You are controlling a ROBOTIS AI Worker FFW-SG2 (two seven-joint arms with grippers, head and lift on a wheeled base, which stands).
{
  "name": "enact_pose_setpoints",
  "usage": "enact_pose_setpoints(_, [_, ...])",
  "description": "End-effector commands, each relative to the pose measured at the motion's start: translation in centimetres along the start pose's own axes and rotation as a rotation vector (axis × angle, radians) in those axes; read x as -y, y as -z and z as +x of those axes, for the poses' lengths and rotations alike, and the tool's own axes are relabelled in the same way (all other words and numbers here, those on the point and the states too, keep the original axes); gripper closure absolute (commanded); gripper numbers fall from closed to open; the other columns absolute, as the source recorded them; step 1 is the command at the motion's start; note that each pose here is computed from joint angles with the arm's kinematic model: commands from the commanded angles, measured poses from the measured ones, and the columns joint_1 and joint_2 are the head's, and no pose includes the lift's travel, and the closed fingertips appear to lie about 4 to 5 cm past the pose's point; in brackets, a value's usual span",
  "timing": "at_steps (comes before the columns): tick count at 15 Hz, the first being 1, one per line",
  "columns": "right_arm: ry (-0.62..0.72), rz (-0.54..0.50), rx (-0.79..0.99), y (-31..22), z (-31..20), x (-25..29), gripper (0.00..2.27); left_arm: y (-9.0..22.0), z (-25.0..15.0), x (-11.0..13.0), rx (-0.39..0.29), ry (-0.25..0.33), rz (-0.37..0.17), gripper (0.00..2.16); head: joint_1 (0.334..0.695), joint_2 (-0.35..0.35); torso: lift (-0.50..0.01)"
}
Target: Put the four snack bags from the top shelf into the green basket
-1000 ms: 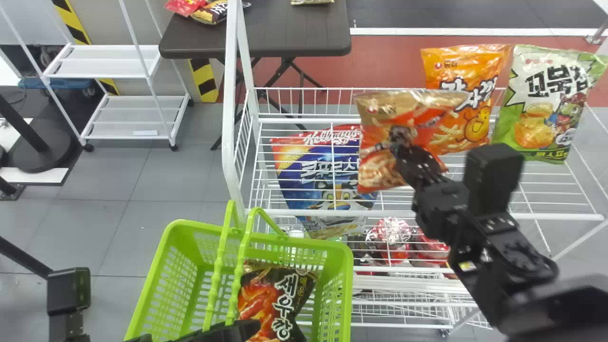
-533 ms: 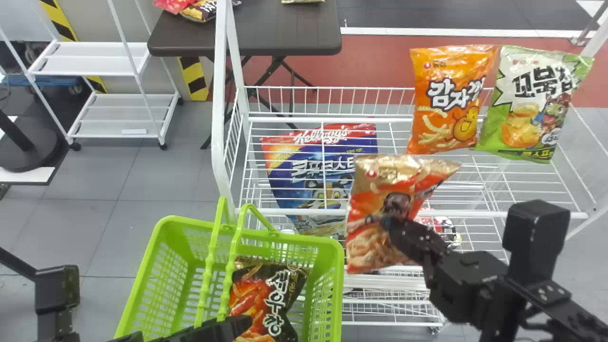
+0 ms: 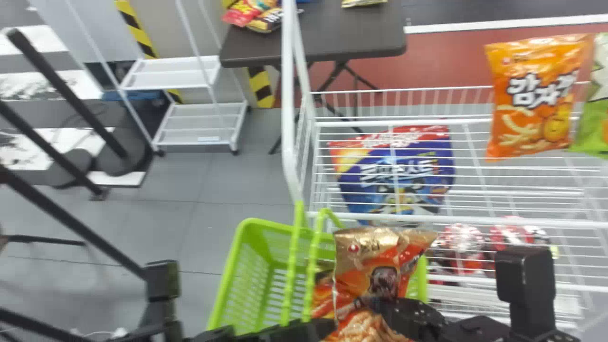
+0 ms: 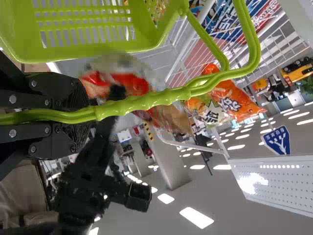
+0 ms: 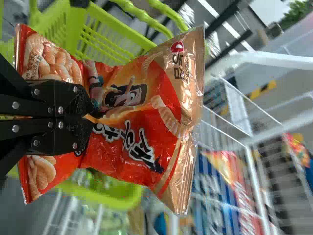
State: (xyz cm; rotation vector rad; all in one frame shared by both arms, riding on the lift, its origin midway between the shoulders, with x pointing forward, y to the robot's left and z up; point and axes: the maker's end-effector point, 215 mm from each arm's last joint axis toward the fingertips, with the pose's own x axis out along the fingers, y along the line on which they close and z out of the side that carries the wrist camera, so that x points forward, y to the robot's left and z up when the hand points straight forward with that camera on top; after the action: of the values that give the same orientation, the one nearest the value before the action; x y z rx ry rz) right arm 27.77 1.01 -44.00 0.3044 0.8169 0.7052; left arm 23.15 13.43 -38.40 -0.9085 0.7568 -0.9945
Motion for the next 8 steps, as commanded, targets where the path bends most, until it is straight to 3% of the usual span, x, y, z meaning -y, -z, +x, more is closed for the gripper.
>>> enact_pose_setpoints(1, [-0.068,-0.02,0.036,0.0,4.7,-1.4,2.25,0.1,0.2,0.2,0.0,0.006,0.001,2.14,0.695,0.309,-0.001])
enact_pose_setpoints(3, [-0.102,-0.052,0.056,-0.3,8.3,-2.1,2.22,0.3,0.5,0.5,-0.008,0.009,0.003,2.14,0.695,0.35,-0.001])
enact_pose_setpoints(4, [-0.118,-0.087,0.127,-2.1,10.0,-2.5,2.08,0.4,0.4,0.5,-0.009,0.009,0.001,2.14,0.695,0.35,-0.001])
enact_pose_setpoints(5, [-0.14,-0.103,0.142,-2.8,11.3,-2.8,1.66,0.5,0.4,0.6,-0.009,0.01,0.0,2.14,0.695,0.35,-0.001])
enact_pose_setpoints(6, [-0.163,-0.099,0.126,-2.6,12.1,-3.3,1.0,0.6,0.4,0.6,-0.01,0.009,0.0,2.14,0.695,0.35,-0.001])
enact_pose_setpoints(7, [-0.185,-0.092,0.074,-1.2,12.7,-4.1,0.14,0.6,0.5,0.6,-0.011,0.011,0.0,2.14,0.695,0.35,-0.001])
enact_pose_setpoints(8, [-0.194,-0.081,-0.03,1.8,12.8,-4.5,0.0,0.6,0.5,0.6,-0.011,0.011,0.0,2.14,0.695,0.35,-0.001])
